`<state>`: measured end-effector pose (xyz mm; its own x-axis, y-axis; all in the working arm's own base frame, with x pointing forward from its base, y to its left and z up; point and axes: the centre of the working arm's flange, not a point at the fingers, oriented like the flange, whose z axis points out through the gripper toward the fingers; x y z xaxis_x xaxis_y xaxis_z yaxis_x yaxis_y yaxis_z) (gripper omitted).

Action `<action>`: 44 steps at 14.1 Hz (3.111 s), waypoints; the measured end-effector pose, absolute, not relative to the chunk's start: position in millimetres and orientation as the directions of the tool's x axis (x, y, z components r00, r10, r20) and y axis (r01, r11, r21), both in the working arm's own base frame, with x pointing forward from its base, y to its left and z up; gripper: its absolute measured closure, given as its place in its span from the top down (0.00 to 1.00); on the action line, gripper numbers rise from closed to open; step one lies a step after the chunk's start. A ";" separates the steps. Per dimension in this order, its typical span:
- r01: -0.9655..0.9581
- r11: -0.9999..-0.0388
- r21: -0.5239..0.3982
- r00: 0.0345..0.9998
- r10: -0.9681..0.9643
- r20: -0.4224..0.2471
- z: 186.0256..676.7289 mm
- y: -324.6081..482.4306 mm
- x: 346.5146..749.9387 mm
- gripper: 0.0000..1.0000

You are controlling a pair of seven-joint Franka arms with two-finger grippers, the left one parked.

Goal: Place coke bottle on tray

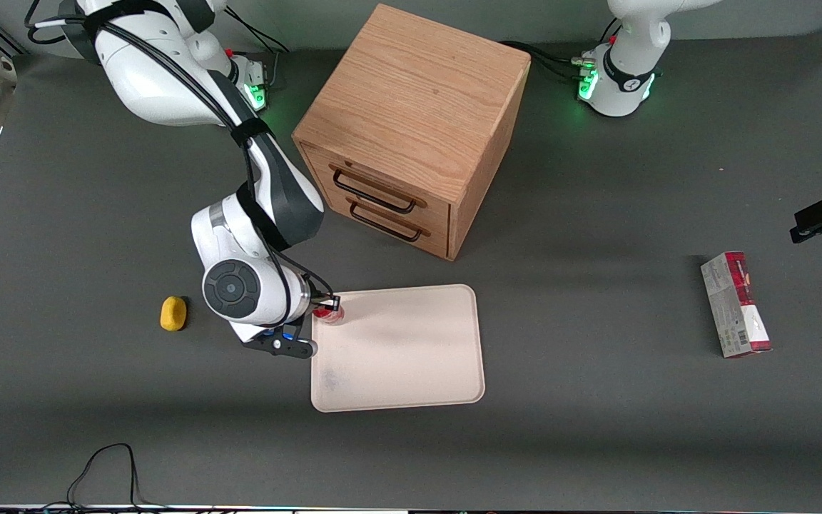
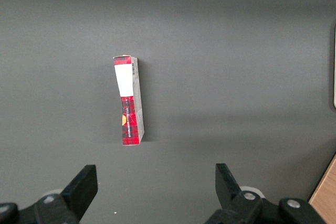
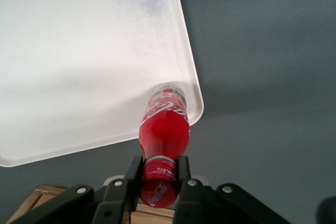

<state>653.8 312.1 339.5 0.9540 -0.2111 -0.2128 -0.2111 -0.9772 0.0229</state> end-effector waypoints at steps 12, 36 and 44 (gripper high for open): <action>-0.276 -0.960 -0.053 0.958 -0.270 -0.100 340.3 286.4 716.7 0.31; -0.208 -0.978 -0.027 0.968 -0.202 -0.152 395.2 248.9 702.1 1.00; -0.021 -0.998 -0.061 0.983 -0.010 -0.183 504.0 72.7 578.1 1.00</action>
<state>578.1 72.7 504.0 0.9831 -0.0100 -0.1828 -0.0214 -0.9979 -0.0606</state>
